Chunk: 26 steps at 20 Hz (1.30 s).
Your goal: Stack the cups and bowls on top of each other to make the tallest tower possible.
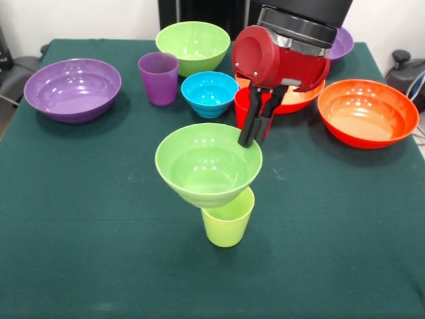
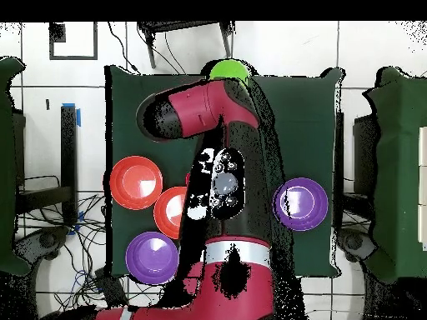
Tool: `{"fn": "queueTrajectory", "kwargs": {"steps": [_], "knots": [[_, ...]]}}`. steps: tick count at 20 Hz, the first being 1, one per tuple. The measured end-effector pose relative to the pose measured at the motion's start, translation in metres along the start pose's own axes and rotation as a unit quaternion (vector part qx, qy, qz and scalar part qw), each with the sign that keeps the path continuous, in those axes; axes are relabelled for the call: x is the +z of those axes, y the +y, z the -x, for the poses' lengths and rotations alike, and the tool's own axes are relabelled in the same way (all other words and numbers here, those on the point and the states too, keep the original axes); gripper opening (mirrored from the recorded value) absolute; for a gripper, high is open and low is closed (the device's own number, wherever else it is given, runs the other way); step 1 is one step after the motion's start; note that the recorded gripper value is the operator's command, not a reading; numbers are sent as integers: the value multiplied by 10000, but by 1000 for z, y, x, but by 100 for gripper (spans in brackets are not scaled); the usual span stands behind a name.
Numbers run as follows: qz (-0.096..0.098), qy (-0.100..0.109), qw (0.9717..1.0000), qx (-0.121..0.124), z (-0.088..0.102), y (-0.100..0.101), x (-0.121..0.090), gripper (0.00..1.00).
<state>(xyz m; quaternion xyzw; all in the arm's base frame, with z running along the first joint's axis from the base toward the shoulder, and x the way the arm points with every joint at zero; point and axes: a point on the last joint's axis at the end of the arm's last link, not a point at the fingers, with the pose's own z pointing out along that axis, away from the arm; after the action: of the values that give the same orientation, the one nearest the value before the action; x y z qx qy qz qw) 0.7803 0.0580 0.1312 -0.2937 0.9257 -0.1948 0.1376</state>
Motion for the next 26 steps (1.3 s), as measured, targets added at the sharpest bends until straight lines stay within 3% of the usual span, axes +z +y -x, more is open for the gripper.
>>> {"fn": "queueTrajectory", "kwargs": {"steps": [14, 26], "knots": [[82, 9, 9991, 414, -1, 18, -1, 0], [48, -175, 9989, 427, 2, 20, 2, 0]]}}
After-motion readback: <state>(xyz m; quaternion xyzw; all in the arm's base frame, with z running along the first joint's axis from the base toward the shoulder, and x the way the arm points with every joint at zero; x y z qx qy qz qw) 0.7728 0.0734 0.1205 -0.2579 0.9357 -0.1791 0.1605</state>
